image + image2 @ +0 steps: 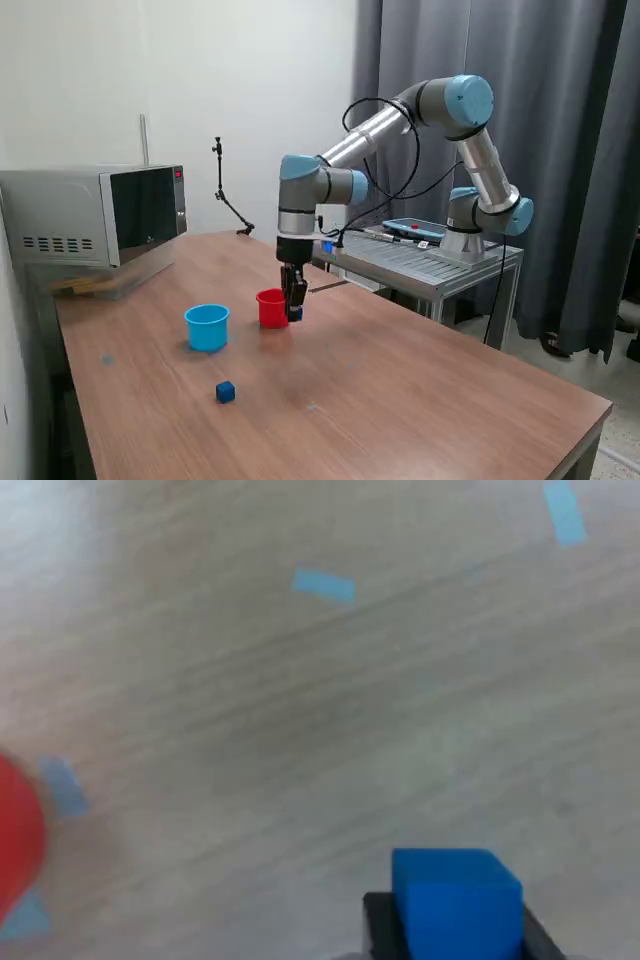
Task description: Place red objects in the red bin, and blue objects in the blue bin.
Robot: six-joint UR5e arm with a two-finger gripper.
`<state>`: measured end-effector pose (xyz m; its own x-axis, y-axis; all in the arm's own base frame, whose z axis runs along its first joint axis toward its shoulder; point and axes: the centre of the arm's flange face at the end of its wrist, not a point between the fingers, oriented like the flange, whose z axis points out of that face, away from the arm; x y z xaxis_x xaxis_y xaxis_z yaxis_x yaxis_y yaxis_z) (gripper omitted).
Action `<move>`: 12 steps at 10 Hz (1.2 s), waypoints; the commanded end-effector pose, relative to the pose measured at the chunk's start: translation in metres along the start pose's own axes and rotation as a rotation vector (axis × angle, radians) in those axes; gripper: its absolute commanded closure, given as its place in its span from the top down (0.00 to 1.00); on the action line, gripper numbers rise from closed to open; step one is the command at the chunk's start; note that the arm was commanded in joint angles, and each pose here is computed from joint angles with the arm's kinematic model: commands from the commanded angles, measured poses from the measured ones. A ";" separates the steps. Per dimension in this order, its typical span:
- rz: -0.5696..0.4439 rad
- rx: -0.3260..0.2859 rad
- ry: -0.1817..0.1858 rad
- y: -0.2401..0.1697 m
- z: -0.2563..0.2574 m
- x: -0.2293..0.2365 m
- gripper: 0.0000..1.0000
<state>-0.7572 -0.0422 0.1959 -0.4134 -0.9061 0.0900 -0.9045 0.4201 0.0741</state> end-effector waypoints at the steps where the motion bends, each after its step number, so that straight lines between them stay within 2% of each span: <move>1: 0.012 -0.015 -0.036 0.020 -0.035 -0.004 0.00; 2: 0.030 -0.005 -0.051 0.028 -0.054 -0.016 0.00; 4: 0.046 -0.040 -0.042 0.045 -0.106 -0.023 0.00; 6: 0.035 -0.045 -0.044 0.055 -0.134 -0.024 0.00; 11: 0.016 -0.130 -0.021 0.055 -0.217 -0.022 0.00; 12: 0.042 -0.139 -0.021 0.064 -0.223 -0.040 0.00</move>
<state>-0.7758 0.0158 0.4032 -0.4378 -0.8964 0.0693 -0.8765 0.4427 0.1891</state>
